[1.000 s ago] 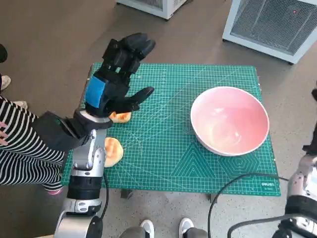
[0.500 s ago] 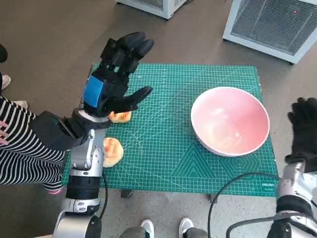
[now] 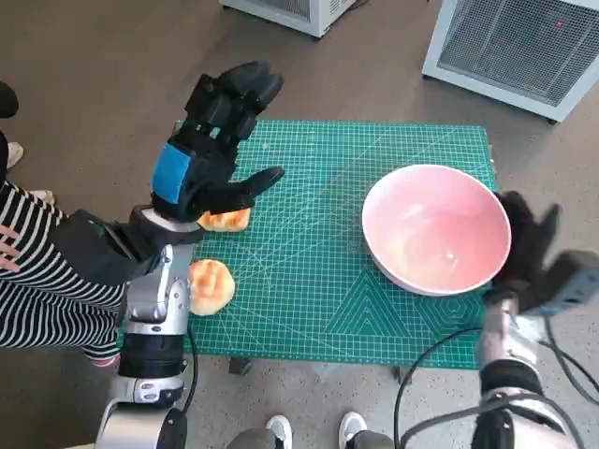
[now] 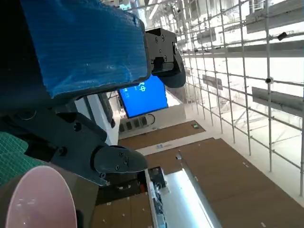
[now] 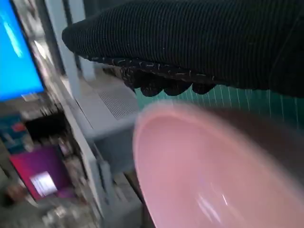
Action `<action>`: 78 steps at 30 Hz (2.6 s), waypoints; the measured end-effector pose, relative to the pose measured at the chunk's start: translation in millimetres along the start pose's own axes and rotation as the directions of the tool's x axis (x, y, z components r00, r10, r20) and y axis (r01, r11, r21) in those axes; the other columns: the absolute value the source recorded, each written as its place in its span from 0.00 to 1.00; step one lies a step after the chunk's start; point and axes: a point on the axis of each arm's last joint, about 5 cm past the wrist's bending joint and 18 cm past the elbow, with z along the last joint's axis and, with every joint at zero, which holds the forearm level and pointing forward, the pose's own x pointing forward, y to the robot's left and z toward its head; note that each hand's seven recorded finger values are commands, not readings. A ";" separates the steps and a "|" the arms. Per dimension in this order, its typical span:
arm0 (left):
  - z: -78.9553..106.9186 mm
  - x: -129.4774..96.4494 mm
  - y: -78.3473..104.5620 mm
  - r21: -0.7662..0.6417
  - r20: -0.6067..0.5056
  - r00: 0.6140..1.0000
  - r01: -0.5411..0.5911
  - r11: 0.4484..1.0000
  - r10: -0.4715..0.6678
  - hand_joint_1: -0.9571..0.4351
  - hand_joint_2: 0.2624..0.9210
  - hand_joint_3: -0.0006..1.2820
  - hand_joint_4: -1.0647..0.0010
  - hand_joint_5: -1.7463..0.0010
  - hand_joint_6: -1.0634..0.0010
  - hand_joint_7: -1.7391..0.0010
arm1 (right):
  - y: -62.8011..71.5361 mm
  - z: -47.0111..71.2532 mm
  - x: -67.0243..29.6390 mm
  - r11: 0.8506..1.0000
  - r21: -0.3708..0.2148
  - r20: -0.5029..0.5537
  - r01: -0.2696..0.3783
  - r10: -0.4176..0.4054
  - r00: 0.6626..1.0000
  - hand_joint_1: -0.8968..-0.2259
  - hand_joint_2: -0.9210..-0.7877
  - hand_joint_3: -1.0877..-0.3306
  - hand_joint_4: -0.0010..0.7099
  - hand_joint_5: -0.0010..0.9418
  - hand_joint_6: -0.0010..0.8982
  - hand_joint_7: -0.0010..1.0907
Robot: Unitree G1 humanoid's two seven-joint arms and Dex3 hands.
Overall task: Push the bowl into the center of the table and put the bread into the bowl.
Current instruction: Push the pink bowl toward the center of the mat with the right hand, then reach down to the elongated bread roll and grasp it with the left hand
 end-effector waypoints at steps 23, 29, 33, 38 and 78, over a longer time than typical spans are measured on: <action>0.3 -14.5 9.2 0.034 -0.031 0.999 -0.037 0.999 0.038 0.52 1.00 0.07 0.79 0.96 0.94 0.62 | 51.7 9.1 14.2 0.971 -0.031 0.011 -0.239 0.239 0.971 0.38 0.00 0.24 0.12 0.01 0.04 0.31; -0.2 -17.8 10.6 0.037 -0.036 0.998 -0.051 0.998 0.052 0.51 1.00 0.07 0.79 0.97 0.93 0.64 | 61.2 9.7 15.6 0.965 -0.015 0.005 -0.262 0.262 0.965 0.37 0.00 0.27 0.12 0.01 0.05 0.31; 0.0 -18.8 11.5 0.041 -0.035 0.998 -0.059 0.997 0.060 0.51 1.00 0.06 0.77 0.98 0.91 0.66 | 69.3 11.1 17.1 0.960 -0.001 0.002 -0.279 0.279 0.960 0.38 0.00 0.28 0.12 0.00 0.05 0.30; 0.1 -19.7 11.9 0.047 -0.032 0.997 -0.065 0.997 0.067 0.50 1.00 0.06 0.76 0.98 0.90 0.67 | 77.1 13.0 18.9 0.958 0.014 -0.004 -0.288 0.288 0.958 0.37 0.00 0.27 0.11 0.00 0.05 0.30; -0.2 -15.2 2.8 0.053 -0.032 0.999 -0.039 0.998 0.041 0.51 1.00 0.08 0.76 0.99 0.98 0.60 | 92.2 85.4 26.3 0.863 -0.272 0.471 -0.426 0.506 0.723 0.27 0.00 0.37 0.16 0.01 0.02 0.42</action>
